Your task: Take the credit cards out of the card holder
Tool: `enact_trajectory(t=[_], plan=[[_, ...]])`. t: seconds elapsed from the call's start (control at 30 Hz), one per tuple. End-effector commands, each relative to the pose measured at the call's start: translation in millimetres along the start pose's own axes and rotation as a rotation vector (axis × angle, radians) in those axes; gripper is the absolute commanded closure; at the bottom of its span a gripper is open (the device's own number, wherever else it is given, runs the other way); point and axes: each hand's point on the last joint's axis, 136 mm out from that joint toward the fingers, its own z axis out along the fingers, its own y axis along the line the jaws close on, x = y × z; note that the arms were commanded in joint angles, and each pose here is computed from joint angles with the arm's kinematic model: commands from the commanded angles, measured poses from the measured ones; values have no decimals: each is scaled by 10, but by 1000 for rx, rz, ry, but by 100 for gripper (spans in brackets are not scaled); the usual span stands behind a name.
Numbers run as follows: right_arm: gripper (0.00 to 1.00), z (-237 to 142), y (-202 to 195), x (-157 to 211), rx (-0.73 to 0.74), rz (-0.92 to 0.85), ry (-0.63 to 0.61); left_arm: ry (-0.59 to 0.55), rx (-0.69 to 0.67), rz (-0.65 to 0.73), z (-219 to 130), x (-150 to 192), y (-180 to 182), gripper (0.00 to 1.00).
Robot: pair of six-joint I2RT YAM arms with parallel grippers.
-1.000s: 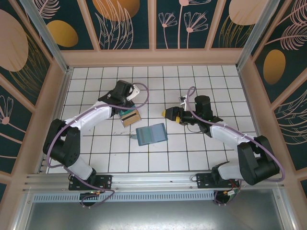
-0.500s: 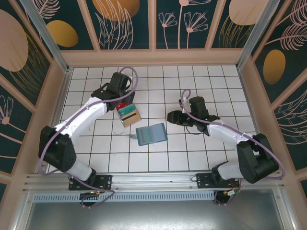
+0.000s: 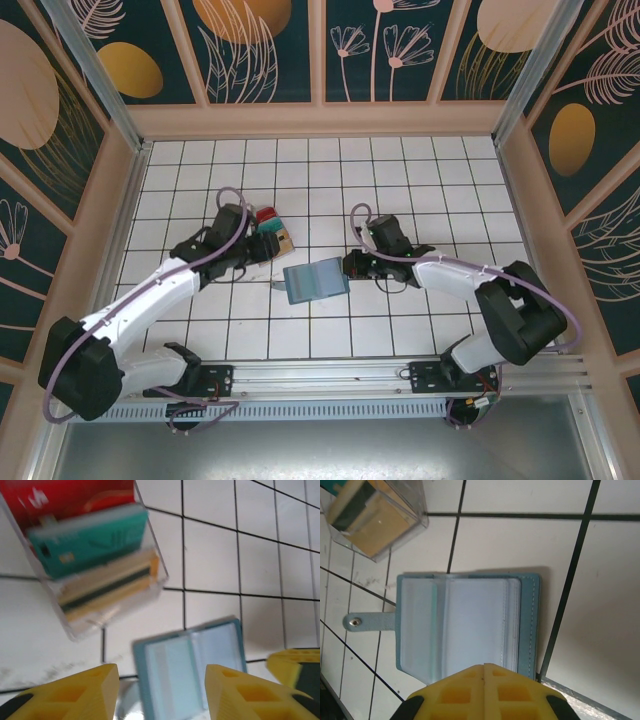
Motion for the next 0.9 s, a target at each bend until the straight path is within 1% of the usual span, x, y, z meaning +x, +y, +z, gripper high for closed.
enact_trajectory(t=[0.0,0.17,0.37,0.6,0.87], plan=[[100,92,-103,124,37,13,23,3,101,-132,30,169,-227,49],[100,184,-227,279,70,33,51,53,131,-163,204,521,-326,48],[100,230,-333,360,106,39,67,129,118,-179,449,843,-365,48],[100,243,-350,411,110,45,74,161,44,-163,623,961,-254,47],[100,253,-321,410,103,44,75,190,-32,-158,725,1064,-93,47]])
